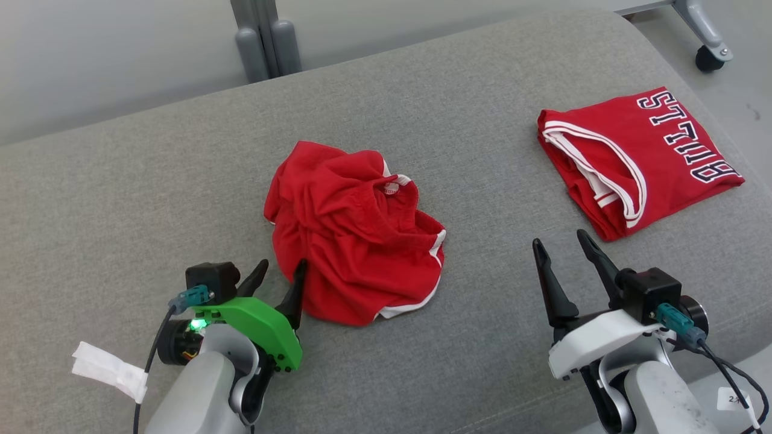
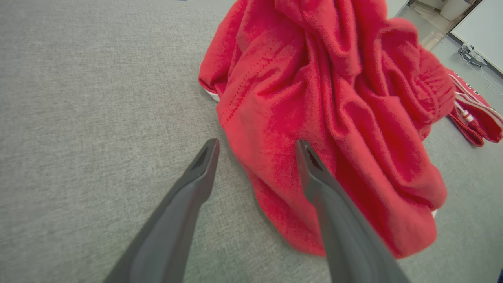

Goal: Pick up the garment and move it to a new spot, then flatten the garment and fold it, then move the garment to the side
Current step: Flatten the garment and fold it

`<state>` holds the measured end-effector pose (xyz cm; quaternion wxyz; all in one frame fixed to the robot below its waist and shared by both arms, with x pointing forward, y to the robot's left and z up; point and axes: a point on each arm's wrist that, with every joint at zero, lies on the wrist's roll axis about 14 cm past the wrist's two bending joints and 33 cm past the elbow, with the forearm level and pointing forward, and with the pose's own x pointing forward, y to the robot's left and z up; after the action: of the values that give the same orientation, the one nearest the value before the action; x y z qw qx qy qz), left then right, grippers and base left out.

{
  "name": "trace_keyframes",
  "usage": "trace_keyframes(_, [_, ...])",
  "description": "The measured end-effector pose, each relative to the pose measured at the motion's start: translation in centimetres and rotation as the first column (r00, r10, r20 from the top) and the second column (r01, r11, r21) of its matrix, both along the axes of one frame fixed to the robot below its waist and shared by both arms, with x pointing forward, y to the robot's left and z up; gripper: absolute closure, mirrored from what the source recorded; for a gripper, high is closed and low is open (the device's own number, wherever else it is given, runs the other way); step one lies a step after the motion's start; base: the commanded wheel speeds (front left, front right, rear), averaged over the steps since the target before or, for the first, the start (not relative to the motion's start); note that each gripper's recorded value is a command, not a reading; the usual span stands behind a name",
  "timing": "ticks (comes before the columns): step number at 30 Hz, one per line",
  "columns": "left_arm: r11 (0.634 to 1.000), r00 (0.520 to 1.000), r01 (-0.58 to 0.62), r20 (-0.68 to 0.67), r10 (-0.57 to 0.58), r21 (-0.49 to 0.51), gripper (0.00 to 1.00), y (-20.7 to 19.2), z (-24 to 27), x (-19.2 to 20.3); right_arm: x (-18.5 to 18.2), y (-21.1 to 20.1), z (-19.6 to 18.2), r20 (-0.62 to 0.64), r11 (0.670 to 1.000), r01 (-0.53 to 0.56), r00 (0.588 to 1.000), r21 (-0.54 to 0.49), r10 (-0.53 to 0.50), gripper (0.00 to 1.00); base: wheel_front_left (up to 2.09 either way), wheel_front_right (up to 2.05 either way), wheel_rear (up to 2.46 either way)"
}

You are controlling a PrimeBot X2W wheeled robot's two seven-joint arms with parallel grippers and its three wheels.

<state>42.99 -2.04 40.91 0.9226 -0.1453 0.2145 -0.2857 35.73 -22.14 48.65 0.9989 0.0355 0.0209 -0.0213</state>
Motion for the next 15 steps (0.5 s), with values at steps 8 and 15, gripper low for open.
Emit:
trace_keyframes(8, [1.0,0.99,0.007,-0.142,-0.01,-0.019,0.52,-0.9,-2.4,-0.5,0.4,-0.4,-0.6,-0.016,1.0,0.014,1.0,-0.001,-0.014,0.0,0.0,0.0,0.0])
trace_keyframes(15, [0.996,0.987,-0.008,-0.163,-0.007,-0.087,1.0,-1.9,-1.8,-0.4,0.7,-0.3,-0.7,-0.016,1.0,0.011,1.0,0.002,-0.011,0.0,0.0,0.0,0.0])
